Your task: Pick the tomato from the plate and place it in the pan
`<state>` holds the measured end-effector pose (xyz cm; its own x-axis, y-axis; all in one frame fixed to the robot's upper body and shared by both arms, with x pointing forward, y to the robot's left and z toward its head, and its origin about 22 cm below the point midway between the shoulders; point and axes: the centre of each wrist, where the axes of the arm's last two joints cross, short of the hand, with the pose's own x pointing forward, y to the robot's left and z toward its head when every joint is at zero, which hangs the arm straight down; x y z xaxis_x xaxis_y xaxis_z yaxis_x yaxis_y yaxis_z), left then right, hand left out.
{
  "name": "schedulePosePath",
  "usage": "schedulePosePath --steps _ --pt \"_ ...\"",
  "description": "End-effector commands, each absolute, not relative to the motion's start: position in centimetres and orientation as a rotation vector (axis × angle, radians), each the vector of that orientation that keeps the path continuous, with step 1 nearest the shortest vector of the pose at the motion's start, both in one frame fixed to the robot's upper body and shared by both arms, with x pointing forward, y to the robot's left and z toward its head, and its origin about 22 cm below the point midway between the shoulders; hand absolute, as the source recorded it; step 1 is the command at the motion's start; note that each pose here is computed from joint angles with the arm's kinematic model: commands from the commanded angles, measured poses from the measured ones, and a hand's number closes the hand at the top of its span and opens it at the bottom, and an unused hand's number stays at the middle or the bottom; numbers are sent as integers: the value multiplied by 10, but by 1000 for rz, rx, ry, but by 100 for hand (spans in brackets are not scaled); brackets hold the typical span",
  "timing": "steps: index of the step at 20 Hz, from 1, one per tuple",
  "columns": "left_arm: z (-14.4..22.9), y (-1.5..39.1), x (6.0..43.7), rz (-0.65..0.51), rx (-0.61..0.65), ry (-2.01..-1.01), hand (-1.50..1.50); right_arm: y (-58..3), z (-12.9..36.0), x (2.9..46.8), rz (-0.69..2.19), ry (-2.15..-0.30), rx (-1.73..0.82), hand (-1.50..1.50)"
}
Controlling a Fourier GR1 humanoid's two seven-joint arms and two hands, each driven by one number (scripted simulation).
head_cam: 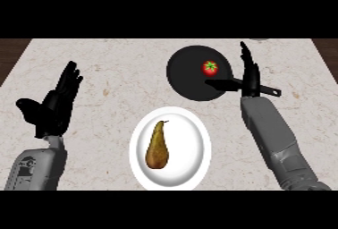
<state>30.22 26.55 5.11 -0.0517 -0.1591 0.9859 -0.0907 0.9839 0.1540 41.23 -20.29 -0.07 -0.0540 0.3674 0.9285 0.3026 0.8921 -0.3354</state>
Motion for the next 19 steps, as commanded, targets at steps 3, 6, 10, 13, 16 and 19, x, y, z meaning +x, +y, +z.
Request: schedulePosePath --steps 3,6,10,13,16,19 --pt "44 294 300 -19 238 -1605 0 -220 -22 378 62 -1720 -324 -150" --pt "39 298 282 -22 243 -1588 0 -220 -17 358 84 -1751 -314 -150" --pt "35 290 279 -5 242 -1574 0 -239 -10 319 69 -1762 -335 -150" --pt "38 277 288 -15 246 -1601 0 -229 8 289 100 -1731 -313 -150" --pt "34 289 282 -35 230 -1587 0 -207 28 256 108 -1739 -310 -150" --pt "54 275 289 -38 204 -1603 0 -220 46 232 133 -1715 -404 -150"
